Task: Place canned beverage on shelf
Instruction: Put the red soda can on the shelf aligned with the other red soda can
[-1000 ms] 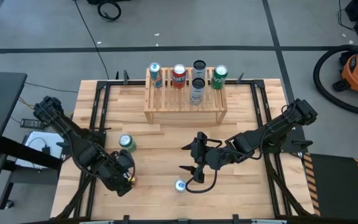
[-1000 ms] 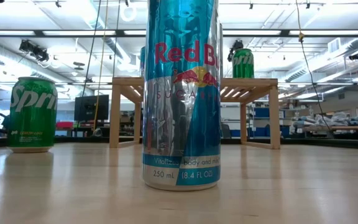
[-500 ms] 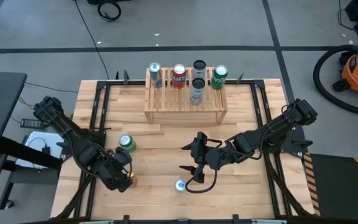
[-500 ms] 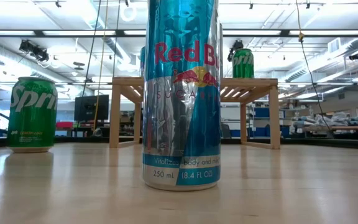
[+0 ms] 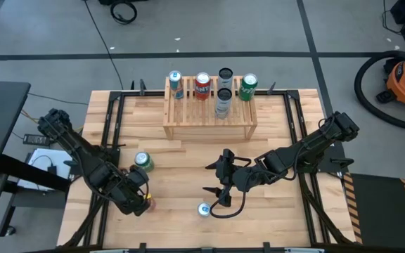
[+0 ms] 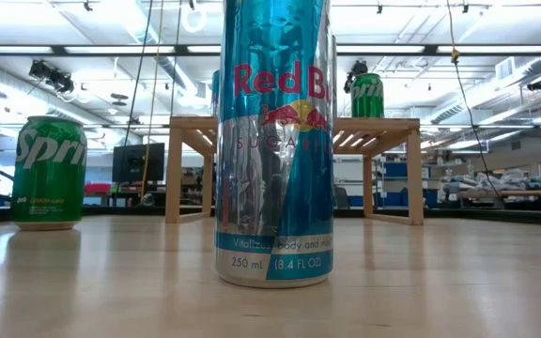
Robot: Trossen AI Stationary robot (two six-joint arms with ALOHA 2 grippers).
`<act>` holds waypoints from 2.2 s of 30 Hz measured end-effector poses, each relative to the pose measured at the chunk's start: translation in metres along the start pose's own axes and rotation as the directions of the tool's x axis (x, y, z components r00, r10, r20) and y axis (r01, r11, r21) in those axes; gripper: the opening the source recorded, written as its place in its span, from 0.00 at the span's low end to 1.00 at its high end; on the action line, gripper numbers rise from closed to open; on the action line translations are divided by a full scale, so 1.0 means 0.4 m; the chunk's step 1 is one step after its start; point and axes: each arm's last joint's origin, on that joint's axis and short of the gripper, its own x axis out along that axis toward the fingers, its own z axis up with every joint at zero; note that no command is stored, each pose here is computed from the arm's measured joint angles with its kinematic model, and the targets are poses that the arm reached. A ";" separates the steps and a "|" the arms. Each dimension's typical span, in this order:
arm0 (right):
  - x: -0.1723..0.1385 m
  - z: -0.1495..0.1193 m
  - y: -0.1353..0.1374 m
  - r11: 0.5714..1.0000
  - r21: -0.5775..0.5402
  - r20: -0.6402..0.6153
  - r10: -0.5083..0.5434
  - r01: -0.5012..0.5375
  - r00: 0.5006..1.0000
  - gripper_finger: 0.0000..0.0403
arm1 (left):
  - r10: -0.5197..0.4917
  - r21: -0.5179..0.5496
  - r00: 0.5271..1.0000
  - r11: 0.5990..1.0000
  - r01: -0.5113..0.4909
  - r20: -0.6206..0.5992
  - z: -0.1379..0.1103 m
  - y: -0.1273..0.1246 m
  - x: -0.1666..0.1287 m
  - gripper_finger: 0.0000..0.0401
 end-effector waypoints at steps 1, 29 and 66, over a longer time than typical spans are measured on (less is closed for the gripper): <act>0.000 0.000 0.000 1.000 0.000 0.000 0.000 0.000 1.000 0.87 | 0.006 0.001 1.000 1.000 -0.006 0.000 0.000 0.001 0.000 0.79; 0.000 0.000 0.000 1.000 0.000 0.001 0.000 0.000 1.000 0.87 | 0.059 -0.053 0.998 0.997 -0.060 -0.021 -0.032 -0.013 0.032 0.91; -0.001 0.025 0.009 0.998 0.050 0.094 0.036 -0.040 0.995 0.87 | 0.222 -0.074 0.973 0.971 -0.226 -0.059 -0.050 -0.041 0.145 0.91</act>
